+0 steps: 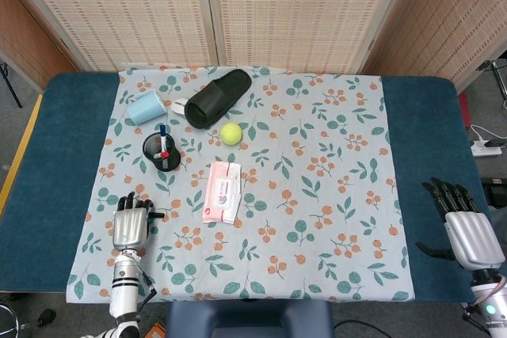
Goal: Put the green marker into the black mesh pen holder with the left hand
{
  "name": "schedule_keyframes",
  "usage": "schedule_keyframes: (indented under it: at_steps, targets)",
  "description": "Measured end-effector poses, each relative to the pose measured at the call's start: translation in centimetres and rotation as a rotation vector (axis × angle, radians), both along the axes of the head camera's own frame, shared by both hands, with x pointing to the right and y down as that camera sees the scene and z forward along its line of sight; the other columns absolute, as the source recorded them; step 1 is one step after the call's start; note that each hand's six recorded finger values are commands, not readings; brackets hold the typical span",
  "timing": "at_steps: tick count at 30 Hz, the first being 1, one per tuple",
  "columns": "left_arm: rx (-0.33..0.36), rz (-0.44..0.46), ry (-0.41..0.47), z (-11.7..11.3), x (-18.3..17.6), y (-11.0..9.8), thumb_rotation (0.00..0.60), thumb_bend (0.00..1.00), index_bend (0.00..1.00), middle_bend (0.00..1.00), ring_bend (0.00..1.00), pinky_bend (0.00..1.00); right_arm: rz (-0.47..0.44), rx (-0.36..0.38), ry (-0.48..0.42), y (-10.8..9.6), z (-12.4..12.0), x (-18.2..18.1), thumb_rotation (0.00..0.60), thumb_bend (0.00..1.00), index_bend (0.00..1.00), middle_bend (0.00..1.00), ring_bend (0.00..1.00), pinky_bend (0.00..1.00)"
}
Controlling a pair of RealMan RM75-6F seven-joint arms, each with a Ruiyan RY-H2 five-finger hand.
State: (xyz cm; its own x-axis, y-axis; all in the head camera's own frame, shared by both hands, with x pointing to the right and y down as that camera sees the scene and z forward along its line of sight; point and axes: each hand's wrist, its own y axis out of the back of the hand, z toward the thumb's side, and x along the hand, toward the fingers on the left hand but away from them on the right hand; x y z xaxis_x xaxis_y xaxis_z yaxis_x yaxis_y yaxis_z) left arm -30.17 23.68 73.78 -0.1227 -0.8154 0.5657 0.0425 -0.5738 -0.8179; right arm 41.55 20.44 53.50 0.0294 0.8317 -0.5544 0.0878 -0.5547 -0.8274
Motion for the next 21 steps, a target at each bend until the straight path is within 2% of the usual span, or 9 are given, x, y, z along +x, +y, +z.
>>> schedule_keyframes:
  at_steps: [7, 14, 21]
  targets:
    - [-0.002, 0.010, -0.004, 0.67, 0.35, 0.16, 0.600, 0.41, 0.39, 0.42, 0.11, 0.15, 0.005, -0.005, 0.001, -0.09, 0.17, 0.19, 0.600, 0.00, 0.09, 0.00, 0.01, 0.00]
    - [0.024, 0.015, -0.005, 0.43, 0.20, -0.25, 0.600, 0.41, 0.44, 0.52, 0.18, 0.17, 0.003, -0.014, 0.002, -0.11, 0.39, 0.12, 0.600, 0.00, 0.11, 0.00, 0.01, 0.00]
    - [0.041, 0.016, 0.000, 0.03, -0.06, -0.49, 0.600, 0.41, 0.46, 0.55, 0.20, 0.17, 0.000, -0.016, 0.002, -0.11, 0.47, 0.01, 0.600, 0.00, 0.11, 0.00, 0.01, 0.00]
